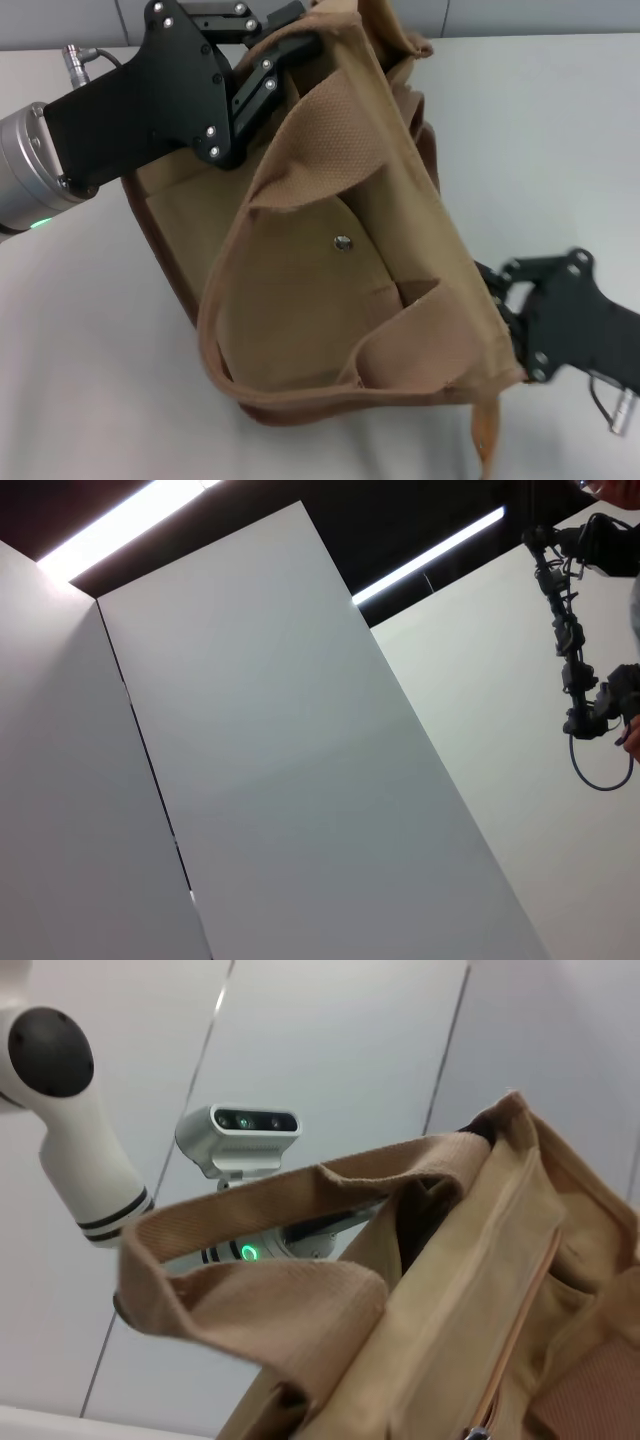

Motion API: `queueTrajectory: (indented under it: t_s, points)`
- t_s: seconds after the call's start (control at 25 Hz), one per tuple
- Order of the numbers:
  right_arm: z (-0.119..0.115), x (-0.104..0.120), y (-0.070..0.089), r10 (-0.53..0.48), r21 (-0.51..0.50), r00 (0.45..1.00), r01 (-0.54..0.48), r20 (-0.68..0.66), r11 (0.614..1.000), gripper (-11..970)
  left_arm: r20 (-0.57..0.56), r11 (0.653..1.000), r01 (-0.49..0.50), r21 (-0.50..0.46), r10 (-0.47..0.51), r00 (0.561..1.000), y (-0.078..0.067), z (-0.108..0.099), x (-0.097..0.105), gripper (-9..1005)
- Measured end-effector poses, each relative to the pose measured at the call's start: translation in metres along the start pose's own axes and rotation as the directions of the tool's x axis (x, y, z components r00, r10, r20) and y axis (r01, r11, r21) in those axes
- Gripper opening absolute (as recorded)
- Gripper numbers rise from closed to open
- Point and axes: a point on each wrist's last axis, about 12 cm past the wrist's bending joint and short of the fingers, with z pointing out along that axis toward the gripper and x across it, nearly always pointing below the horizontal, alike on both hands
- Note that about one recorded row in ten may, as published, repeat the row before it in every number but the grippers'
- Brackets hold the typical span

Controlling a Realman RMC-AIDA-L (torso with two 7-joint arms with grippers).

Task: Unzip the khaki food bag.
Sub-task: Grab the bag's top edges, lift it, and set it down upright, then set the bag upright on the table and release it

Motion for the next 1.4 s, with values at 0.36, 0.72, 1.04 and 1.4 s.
queueTrajectory:
  t_s: [0.36, 0.72, 1.04, 1.4]
  points:
    - [-0.037, -0.007, 0.026, 0.046, 0.052, 0.999, -0.045, -0.009, 0.998, 2, 0.0, 1.0, -0.001, -0.004, 0.001, 1.0, 0.001, 0.0, 0.0, 70]
    - [-0.049, -0.009, 0.035, 0.066, 0.076, 0.998, -0.064, -0.016, 0.995, 2, 0.001, 1.0, -0.002, -0.006, 0.002, 1.0, 0.001, 0.0, 0.0, 64]
    - [-0.064, -0.019, 0.011, 0.112, 0.318, 0.991, -0.131, 0.078, 0.939, 1, 0.033, 0.999, 0.02, -0.048, -0.018, 0.999, 0.002, 0.016, 0.008, 59]
    - [-0.069, -0.021, 0.003, 0.109, 0.395, 0.989, -0.142, 0.105, 0.907, 209, 0.06, 0.976, 0.039, -0.212, -0.027, 0.998, -0.015, 0.011, 0.02, 53]
